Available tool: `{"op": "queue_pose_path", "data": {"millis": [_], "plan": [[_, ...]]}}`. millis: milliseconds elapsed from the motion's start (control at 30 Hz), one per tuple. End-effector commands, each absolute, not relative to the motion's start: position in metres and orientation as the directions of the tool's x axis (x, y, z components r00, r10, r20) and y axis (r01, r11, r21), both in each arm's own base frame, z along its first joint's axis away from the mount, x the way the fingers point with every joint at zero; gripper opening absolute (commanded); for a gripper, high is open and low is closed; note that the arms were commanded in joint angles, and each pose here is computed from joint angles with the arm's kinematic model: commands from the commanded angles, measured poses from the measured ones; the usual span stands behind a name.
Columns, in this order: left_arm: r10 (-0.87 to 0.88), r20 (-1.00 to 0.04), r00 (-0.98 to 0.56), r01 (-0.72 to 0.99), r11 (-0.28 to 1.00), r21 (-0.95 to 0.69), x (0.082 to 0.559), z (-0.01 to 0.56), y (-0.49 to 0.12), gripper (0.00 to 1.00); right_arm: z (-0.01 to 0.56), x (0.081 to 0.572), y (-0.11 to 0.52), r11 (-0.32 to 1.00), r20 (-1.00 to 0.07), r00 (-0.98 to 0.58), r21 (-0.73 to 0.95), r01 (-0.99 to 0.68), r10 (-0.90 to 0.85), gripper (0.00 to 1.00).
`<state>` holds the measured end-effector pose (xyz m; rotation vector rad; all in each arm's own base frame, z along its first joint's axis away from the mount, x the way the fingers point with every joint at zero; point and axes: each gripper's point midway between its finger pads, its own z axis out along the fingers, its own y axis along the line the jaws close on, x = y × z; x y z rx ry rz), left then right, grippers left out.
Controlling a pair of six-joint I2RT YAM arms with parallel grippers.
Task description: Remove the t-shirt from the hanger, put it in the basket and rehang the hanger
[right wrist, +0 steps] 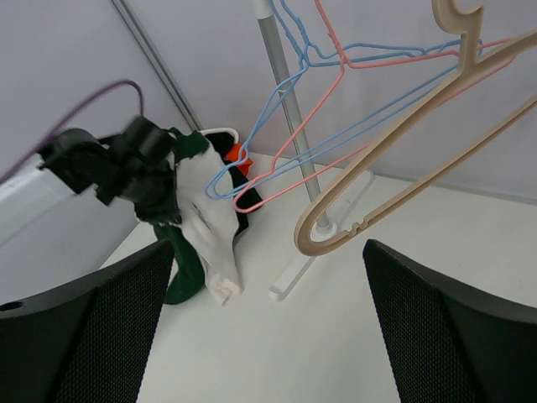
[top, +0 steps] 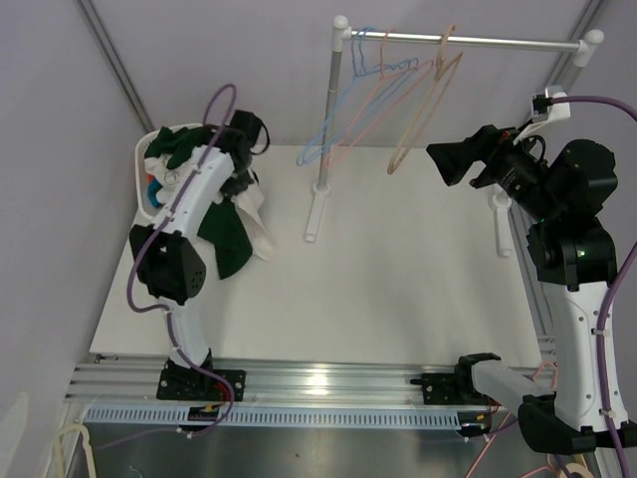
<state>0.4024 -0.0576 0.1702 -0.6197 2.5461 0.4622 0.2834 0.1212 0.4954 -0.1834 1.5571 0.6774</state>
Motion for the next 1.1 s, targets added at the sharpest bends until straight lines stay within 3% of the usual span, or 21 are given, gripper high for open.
{"op": "queue_pose_path", "data": {"millis": [0, 167, 400, 500, 667, 733, 767, 833, 867, 900, 1067], "plan": [[-0.425, -0.631, -0.649, -0.52, 0.853, -0.04, 0.421, 0.26, -0.035, 0.0, 0.505, 0.28, 0.125, 0.791, -0.953, -0.1, 0.294, -0.536, 0.287, 1.0], [-0.52, -0.712, -0.472, -0.628, 0.765, -0.142, 0.46, 0.314, 0.041, 0.01, 0.509, 0.278, 0.128, 0.779, -0.951, -0.102, 0.297, -0.552, 0.291, 0.99], [-0.635, -0.704, -0.316, -0.705, 0.654, -0.273, 0.49, 0.297, 0.121, 0.01, 0.508, 0.285, 0.13, 0.776, -0.952, -0.115, 0.298, -0.555, 0.284, 0.99], [-0.616, -0.686, -0.387, -0.702, 0.679, -0.214, 0.503, 0.263, 0.12, 0.01, 0.509, 0.29, 0.13, 0.777, -0.949, -0.118, 0.307, -0.549, 0.292, 1.0], [-0.678, -0.464, -0.57, -0.65, 0.718, -0.25, 0.53, 0.159, 0.082, 0.02, 0.511, 0.294, 0.136, 0.749, -0.937, -0.125, 0.337, -0.57, 0.326, 1.0], [-0.687, -0.387, -0.615, -0.621, 0.725, -0.298, 0.534, 0.14, 0.065, 0.11, 0.51, 0.293, 0.14, 0.735, -0.932, -0.14, 0.351, -0.581, 0.335, 0.99], [-0.691, -0.359, -0.627, -0.625, 0.722, -0.298, 0.534, 0.131, 0.062, 0.32, 0.51, 0.292, 0.141, 0.732, -0.932, -0.139, 0.35, -0.585, 0.335, 1.0], [-0.685, -0.35, -0.639, -0.599, 0.728, -0.332, 0.536, 0.138, 0.055, 0.55, 0.511, 0.291, 0.141, 0.732, -0.932, -0.139, 0.349, -0.585, 0.333, 0.99], [-0.68, -0.385, -0.624, -0.59, 0.733, -0.339, 0.535, 0.161, 0.055, 0.79, 0.51, 0.291, 0.141, 0.732, -0.932, -0.141, 0.35, -0.584, 0.333, 0.99], [-0.673, -0.413, -0.614, -0.582, 0.739, -0.339, 0.533, 0.174, 0.055, 0.97, 0.51, 0.29, 0.14, 0.733, -0.933, -0.14, 0.348, -0.584, 0.332, 0.99], [-0.639, -0.51, -0.576, -0.499, 0.769, -0.4, 0.513, 0.25, 0.041, 0.99, 0.513, 0.286, 0.14, 0.733, -0.935, -0.135, 0.342, -0.587, 0.329, 0.99]]}}
